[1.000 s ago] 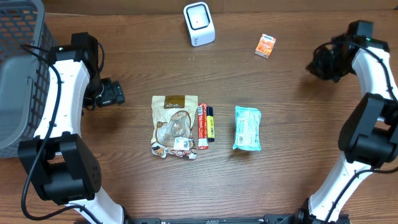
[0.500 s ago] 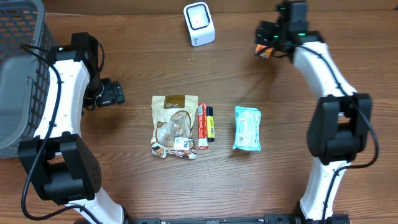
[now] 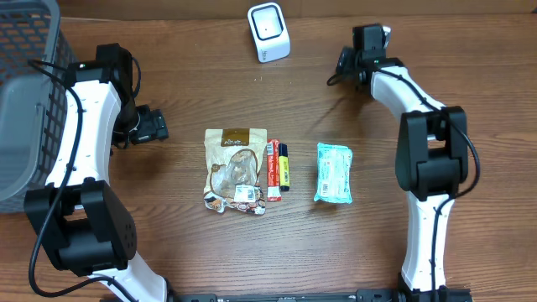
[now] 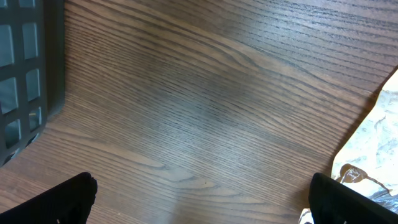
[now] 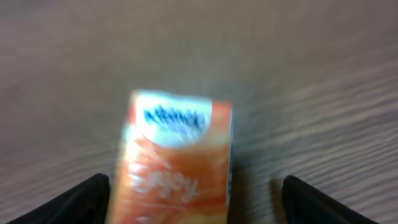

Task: Scan the item barcode
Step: 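Lower the right gripper onto the orange tissue pack and grasp it, then carry the tissue pack forward and release it right of the teal packet, then move the right gripper to the clear teal packet and grasp it, then lift the teal packet and set it down behind the green jar, then move the right gripper over the green-lidded jar, then lower the right gripper around the green-lidded jar and close on it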

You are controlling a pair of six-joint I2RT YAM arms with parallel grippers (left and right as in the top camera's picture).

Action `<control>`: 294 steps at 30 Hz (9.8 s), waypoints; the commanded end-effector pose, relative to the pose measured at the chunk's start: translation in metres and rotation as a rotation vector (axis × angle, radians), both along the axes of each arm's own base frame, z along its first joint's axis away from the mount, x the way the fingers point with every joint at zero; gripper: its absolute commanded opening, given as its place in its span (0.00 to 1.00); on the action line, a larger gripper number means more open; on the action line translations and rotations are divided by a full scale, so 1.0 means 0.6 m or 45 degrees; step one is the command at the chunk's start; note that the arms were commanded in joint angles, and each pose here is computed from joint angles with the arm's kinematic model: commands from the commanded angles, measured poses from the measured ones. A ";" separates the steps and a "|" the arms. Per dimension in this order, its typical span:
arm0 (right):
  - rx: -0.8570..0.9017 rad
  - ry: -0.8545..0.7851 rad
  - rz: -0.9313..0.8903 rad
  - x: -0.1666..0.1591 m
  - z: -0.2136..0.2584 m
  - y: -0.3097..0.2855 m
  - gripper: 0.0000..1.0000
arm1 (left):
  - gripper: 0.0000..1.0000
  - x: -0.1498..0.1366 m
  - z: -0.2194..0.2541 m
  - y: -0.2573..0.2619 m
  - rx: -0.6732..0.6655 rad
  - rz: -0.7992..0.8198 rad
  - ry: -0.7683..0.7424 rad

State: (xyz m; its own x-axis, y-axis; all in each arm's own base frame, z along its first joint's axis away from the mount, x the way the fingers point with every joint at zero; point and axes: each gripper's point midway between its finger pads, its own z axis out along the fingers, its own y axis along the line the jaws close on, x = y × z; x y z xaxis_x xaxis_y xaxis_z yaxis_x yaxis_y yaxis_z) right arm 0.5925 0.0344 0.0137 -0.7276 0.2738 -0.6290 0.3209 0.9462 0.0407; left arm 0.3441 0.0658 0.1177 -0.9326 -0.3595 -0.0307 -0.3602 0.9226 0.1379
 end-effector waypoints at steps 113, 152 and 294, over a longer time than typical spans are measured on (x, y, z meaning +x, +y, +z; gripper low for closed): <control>0.379 0.521 0.380 -0.396 0.345 0.020 0.82 | 1.00 0.006 0.001 -0.010 -0.006 -0.043 -0.002; 0.576 0.812 0.595 -0.510 0.112 0.123 0.25 | 1.00 0.006 0.001 -0.009 -0.005 -0.043 -0.002; 0.052 0.544 0.418 -0.529 0.061 0.179 1.00 | 1.00 0.006 0.001 -0.009 -0.005 -0.043 -0.002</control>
State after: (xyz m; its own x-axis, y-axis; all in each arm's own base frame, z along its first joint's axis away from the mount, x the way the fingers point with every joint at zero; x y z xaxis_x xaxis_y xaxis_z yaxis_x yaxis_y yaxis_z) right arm 0.2772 0.1383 0.0494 -0.9660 0.0435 -0.2548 0.0462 0.9989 -0.0048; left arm 0.3447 0.0630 0.1178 -0.9356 -0.3517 -0.0312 -0.3525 0.9255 0.1382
